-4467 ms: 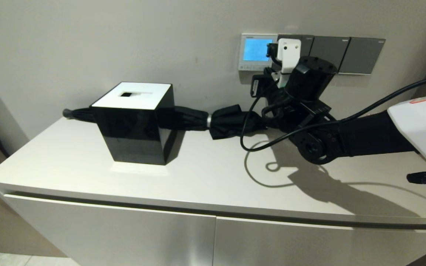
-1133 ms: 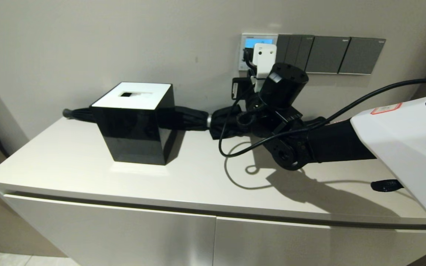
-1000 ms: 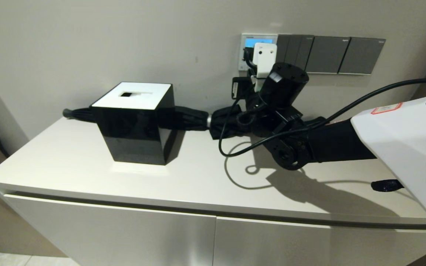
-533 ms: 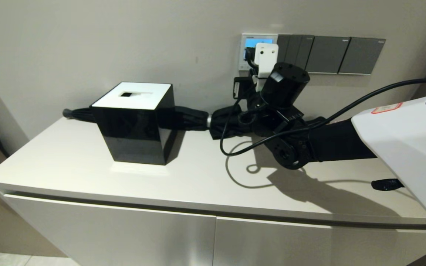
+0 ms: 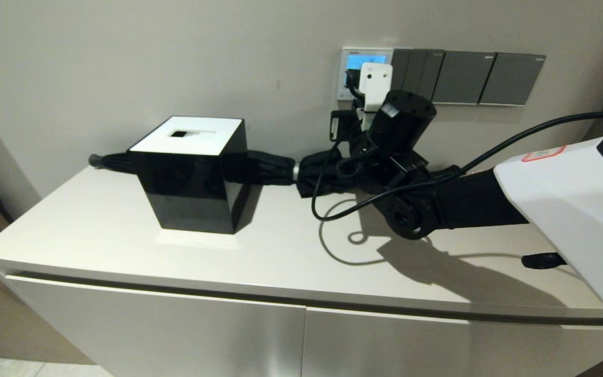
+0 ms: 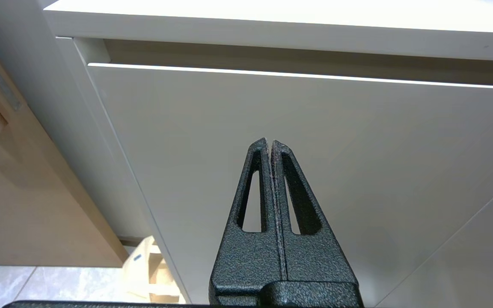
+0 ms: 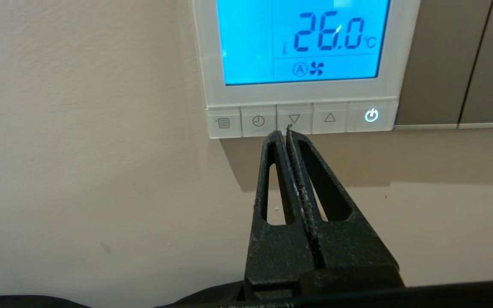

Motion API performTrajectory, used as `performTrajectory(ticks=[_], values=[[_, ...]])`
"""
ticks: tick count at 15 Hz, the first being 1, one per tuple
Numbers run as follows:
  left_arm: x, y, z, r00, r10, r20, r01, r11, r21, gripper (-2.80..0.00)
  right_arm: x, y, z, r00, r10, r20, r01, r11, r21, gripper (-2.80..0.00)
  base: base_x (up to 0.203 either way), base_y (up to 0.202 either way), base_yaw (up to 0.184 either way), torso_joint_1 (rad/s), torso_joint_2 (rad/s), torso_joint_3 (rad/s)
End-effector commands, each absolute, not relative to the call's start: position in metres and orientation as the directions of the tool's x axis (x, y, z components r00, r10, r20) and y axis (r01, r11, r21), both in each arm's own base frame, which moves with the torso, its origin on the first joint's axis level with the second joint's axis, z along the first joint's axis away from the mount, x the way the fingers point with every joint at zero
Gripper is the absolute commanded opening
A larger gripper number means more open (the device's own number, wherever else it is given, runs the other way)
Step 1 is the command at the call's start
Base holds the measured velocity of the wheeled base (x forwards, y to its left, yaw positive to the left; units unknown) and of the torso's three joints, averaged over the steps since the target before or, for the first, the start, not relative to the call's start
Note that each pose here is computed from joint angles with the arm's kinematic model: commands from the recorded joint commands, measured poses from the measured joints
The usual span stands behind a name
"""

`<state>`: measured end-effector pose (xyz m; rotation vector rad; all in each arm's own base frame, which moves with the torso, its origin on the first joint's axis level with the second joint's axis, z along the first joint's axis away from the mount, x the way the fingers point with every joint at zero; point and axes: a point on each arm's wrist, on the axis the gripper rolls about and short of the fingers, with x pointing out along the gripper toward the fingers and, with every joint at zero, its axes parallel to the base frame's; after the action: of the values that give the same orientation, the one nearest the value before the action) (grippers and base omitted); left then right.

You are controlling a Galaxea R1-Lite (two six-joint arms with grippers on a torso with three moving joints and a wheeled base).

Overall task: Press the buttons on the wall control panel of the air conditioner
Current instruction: Press the temperature decrease button

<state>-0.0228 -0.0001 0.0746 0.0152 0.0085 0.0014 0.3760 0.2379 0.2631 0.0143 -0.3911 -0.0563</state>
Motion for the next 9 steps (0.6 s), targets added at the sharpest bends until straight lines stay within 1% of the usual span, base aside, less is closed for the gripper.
performTrajectory(ticks=[1, 9], values=[[-0.0227, -0.0001, 0.0746, 1.000, 0.002, -0.011, -0.001, 1.000, 0.015, -2.80, 0.3792, 0.2372, 0.2613, 0.921, -0.068, 0.383, 0.062, 0.998, 0.028, -2.80, 0.000, 0.000, 0.000, 0.000, 0.00, 0.000], [-0.0228, -0.0001, 0.0747, 1.000, 0.002, -0.008, -0.001, 1.000, 0.015, -2.80, 0.3799, 0.2357, 0.2695, 0.917, -0.072, 0.393, 0.064, 0.997, 0.035, -2.80, 0.000, 0.000, 0.000, 0.000, 0.00, 0.000]])
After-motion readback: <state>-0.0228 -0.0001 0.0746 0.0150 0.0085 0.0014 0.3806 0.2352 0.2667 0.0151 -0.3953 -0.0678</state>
